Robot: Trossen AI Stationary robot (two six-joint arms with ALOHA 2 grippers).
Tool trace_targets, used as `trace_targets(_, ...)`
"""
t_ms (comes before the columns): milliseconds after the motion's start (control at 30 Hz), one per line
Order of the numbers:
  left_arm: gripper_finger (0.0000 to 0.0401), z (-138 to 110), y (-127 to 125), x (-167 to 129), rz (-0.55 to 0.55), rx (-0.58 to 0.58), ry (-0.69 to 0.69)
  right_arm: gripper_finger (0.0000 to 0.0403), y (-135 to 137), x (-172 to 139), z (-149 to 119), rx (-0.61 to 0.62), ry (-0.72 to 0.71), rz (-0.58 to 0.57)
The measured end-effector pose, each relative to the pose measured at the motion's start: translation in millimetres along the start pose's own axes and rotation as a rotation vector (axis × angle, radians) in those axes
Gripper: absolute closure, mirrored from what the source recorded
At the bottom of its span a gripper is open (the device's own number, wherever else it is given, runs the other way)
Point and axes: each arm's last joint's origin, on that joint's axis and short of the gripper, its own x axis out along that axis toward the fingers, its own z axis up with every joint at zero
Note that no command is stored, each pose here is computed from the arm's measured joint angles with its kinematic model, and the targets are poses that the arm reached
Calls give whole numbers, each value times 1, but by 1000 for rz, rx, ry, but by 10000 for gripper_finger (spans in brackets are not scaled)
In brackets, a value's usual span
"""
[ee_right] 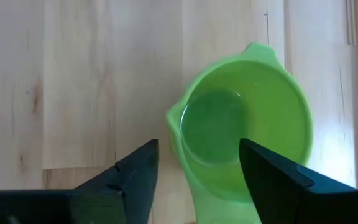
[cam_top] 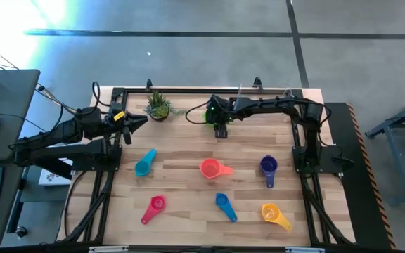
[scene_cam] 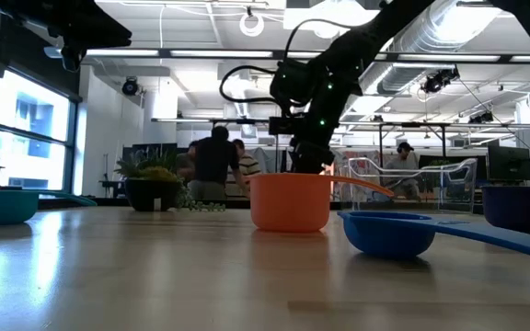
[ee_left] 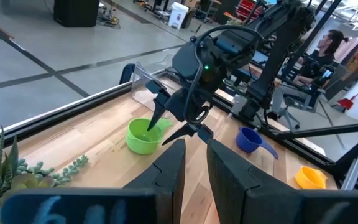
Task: Nest measuring cups in basket
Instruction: Stack the light green measuring cup on top of the orange measuring cup
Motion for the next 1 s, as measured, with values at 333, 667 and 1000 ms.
trace_targets(333, 343, 0, 0, 0, 2, 17, -1, 327, 2, 0, -1, 45, 1, 38)
trace_targets(667, 343, 0, 0, 0, 3, 17, -1, 382, 2, 0, -2, 50, 11, 39)
trace_targets(1000, 343, 0, 0, 0, 3, 17, -1, 399, 3, -2, -4, 123, 34, 48)
